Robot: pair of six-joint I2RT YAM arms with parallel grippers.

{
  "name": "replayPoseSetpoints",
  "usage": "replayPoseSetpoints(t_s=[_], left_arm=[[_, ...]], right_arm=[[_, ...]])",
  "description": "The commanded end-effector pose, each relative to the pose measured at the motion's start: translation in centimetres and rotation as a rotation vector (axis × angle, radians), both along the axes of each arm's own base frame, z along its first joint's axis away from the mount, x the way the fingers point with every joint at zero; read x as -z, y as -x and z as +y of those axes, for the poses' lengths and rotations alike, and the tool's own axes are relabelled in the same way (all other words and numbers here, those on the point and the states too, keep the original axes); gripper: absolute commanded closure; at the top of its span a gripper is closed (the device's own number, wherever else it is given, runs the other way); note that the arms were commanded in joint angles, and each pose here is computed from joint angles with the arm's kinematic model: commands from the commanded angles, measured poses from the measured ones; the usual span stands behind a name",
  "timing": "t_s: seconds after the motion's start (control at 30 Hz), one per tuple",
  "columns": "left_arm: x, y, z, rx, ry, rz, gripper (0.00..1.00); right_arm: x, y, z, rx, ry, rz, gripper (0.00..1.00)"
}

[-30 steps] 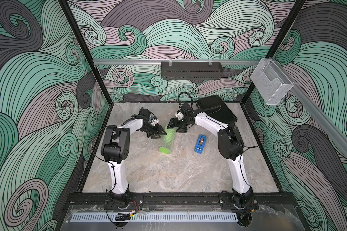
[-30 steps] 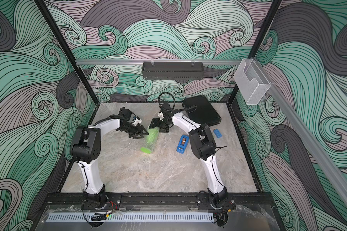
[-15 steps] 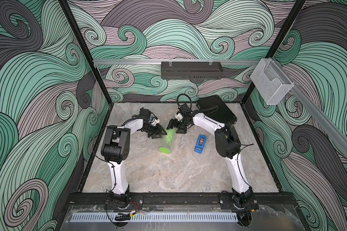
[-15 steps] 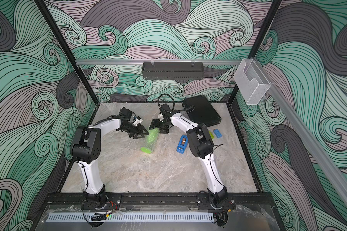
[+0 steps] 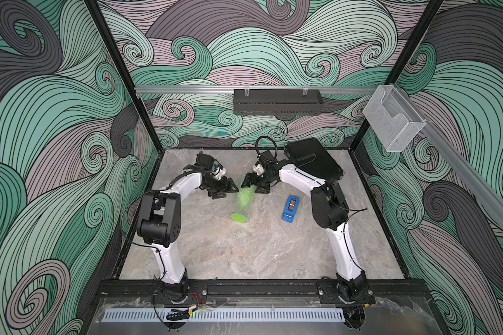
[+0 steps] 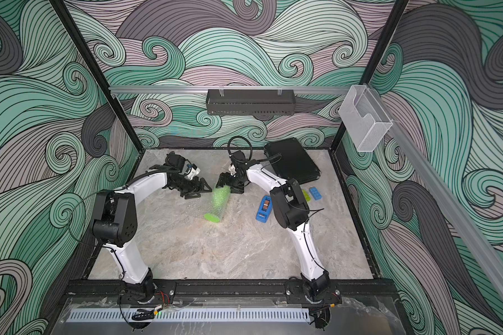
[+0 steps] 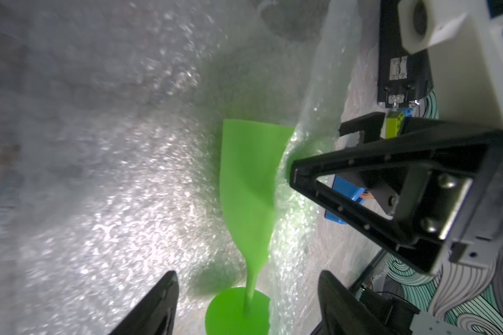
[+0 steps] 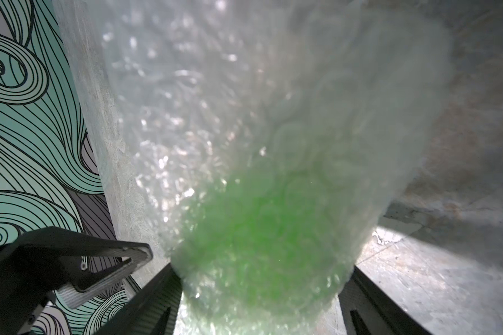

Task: Wrap wine glasses in bubble wrap
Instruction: Wrap the wine glass in bubble wrap.

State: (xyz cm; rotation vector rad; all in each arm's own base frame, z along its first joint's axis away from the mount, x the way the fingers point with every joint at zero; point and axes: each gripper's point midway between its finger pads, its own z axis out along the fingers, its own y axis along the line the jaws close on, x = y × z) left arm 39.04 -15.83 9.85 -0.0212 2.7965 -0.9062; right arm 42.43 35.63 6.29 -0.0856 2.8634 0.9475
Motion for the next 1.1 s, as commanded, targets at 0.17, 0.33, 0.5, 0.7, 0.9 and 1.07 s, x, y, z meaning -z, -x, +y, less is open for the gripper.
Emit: replayPoseSetpoints(t_s=[0.17, 0.33, 0.5, 0.7, 0.9, 1.07], left_arm=[[3.1, -2.6, 4.0, 0.005, -0.178, 0.026, 0.28], [5.7, -3.5, 5.3, 0.016, -0.242, 0.097, 0.37], [7.6, -3.6, 5.2, 0.031, -0.23, 0.158, 0.45], [8.0, -3.1, 5.1, 0.035, -0.212, 0.175, 0.66], [5.5, -2.8, 3.5, 0.025, -0.092, 0.149, 0.72], [3.6, -2.5, 2.7, 0.014, -0.03, 0.132, 0.79]], right_arm=[[1.9, 1.1, -1.8, 0.007, 0.1, 0.033, 0.16], [1.9, 1.2, -1.8, 0.002, 0.097, 0.036, 0.17], [1.9, 1.2, -1.8, 0.001, 0.096, 0.036, 0.18], [1.8, 1.3, -1.7, -0.003, 0.092, 0.035, 0.18], [1.8, 1.3, -1.6, -0.005, 0.087, 0.038, 0.19], [1.7, 1.4, -1.6, -0.007, 0.085, 0.038, 0.19]])
